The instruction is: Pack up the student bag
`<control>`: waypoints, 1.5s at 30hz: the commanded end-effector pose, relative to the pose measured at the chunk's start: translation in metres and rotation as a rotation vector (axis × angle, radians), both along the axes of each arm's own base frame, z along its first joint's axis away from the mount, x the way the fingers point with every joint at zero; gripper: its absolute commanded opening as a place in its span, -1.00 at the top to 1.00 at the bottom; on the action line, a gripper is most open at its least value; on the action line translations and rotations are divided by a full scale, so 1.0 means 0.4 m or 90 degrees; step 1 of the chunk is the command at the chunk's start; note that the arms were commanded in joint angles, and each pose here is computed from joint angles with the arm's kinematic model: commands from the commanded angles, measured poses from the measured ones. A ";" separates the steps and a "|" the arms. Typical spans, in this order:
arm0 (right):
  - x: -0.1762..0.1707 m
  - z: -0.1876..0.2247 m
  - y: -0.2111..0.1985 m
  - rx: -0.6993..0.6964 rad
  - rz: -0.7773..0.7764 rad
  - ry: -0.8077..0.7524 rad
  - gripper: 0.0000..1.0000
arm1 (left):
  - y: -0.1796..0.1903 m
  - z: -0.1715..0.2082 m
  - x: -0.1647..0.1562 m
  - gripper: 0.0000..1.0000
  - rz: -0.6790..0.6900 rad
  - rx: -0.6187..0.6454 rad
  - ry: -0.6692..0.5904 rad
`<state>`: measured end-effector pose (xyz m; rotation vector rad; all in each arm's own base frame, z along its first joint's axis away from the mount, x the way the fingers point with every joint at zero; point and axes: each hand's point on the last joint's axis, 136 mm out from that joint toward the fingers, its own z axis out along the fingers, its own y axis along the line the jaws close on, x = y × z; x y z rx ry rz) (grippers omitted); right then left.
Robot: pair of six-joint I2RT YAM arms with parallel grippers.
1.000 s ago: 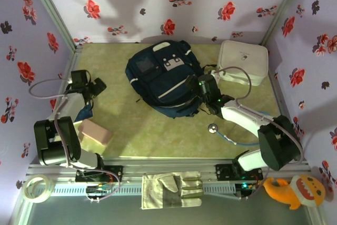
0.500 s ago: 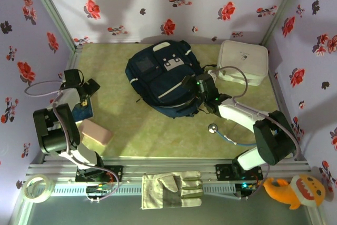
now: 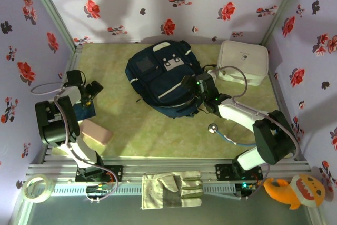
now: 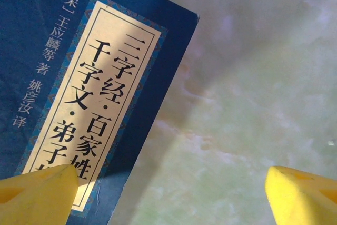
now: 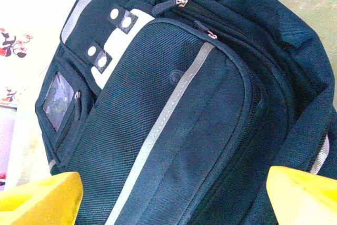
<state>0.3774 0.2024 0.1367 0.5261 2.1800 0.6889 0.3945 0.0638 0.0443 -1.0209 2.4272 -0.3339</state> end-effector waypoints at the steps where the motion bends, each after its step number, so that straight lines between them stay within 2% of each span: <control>1: 0.019 0.027 0.009 0.019 -0.003 -0.017 -0.82 | -0.094 -0.026 -0.006 -0.79 -0.001 -0.114 -0.011; 6: 0.020 0.025 0.006 0.018 -0.008 -0.015 -0.82 | -0.197 0.010 0.010 -0.78 -0.017 -0.147 -0.039; 10: 0.021 0.021 0.007 0.021 -0.009 -0.012 -0.81 | -0.308 -0.002 0.007 -0.73 -0.038 -0.175 -0.036; 14: 0.021 0.019 0.013 0.013 0.001 -0.007 -0.81 | -0.417 0.009 0.012 -0.70 -0.072 -0.173 -0.049; 17: 0.019 0.019 0.028 0.000 0.017 -0.001 -0.80 | -0.454 0.062 0.034 -0.69 -0.104 -0.159 -0.077; 21: 0.011 0.031 0.075 -0.027 0.058 -0.007 -0.79 | -0.441 0.153 0.048 -0.74 -0.146 -0.103 -0.111; 26: -0.006 0.056 0.211 -0.073 0.152 -0.024 -0.75 | -0.348 0.197 0.025 -0.91 -0.156 -0.001 -0.113; 28: -0.016 0.056 0.277 -0.086 0.196 -0.026 -0.72 | -0.304 0.185 0.009 -0.92 -0.143 0.013 -0.104; 34: -0.049 0.020 0.479 -0.081 0.318 -0.001 -0.40 | -0.195 0.114 -0.052 -0.89 -0.113 0.040 -0.053; 45: -0.041 -0.111 0.696 -0.120 0.433 0.061 -0.02 | -0.166 -0.009 -0.106 -0.73 -0.121 0.050 0.018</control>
